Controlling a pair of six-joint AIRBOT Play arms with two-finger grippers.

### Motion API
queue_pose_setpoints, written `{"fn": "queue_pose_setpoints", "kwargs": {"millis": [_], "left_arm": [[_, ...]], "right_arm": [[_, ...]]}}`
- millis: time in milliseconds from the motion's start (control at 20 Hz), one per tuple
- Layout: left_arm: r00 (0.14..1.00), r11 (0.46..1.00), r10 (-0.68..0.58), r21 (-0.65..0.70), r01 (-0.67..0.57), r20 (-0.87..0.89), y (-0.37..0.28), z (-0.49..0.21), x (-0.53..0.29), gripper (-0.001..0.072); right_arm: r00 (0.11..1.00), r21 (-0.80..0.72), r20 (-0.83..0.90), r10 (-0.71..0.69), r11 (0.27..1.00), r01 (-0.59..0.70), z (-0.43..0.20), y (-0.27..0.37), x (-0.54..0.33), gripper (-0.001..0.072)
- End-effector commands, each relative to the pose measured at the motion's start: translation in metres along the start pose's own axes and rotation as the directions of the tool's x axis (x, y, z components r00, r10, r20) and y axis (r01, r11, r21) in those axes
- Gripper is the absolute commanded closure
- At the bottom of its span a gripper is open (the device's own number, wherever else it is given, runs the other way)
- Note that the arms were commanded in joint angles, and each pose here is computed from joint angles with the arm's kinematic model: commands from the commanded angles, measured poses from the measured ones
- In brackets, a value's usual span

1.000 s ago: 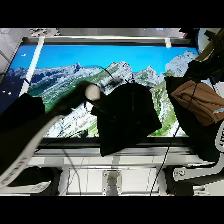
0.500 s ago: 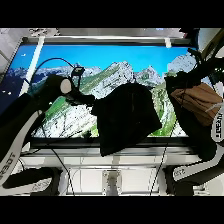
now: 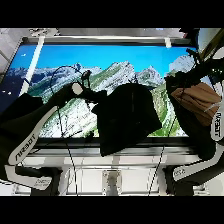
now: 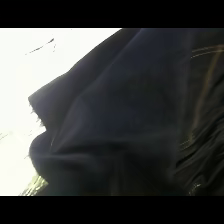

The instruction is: Fold the clothes and pants, and hang the long-sleeved shirts on hangers.

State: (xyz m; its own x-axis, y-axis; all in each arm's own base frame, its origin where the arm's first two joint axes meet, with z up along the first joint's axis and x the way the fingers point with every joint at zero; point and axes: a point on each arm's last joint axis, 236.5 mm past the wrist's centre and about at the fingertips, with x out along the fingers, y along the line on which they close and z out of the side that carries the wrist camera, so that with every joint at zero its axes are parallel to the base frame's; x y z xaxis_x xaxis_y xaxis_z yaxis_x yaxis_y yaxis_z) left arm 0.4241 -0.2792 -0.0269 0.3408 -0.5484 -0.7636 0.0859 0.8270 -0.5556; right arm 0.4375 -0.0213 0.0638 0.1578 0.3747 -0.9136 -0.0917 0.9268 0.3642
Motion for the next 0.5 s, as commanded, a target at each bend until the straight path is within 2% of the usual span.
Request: {"fn": "queue_pose_setpoints", "kwargs": {"millis": [0,150,300,450], "left_arm": [[0.996,0.996,-0.058,0.072,0.053,0.073,-0.010,0.026,-0.004,0.0700],[0.973,0.993,-0.091,0.090,0.074,0.212,-0.020,0.084,-0.044,0.0701],[0.933,0.975,-0.141,0.210,0.073,0.331,-0.045,0.125,-0.091,0.0701],[0.946,0.971,-0.139,0.228,0.072,0.294,-0.045,0.118,-0.085,0.0700]], "right_arm": [[1.000,-0.001,0.012,-0.004,1.000,0.004,0.003,-0.001,0.000,0.0378],[1.000,-0.001,0.018,-0.006,1.000,0.006,0.005,-0.001,0.000,0.0379],[0.999,0.001,0.043,-0.011,1.000,0.011,0.012,-0.004,0.003,0.0378],[0.993,-0.001,0.118,-0.007,1.000,0.007,0.031,0.000,0.015,0.0377]]}}
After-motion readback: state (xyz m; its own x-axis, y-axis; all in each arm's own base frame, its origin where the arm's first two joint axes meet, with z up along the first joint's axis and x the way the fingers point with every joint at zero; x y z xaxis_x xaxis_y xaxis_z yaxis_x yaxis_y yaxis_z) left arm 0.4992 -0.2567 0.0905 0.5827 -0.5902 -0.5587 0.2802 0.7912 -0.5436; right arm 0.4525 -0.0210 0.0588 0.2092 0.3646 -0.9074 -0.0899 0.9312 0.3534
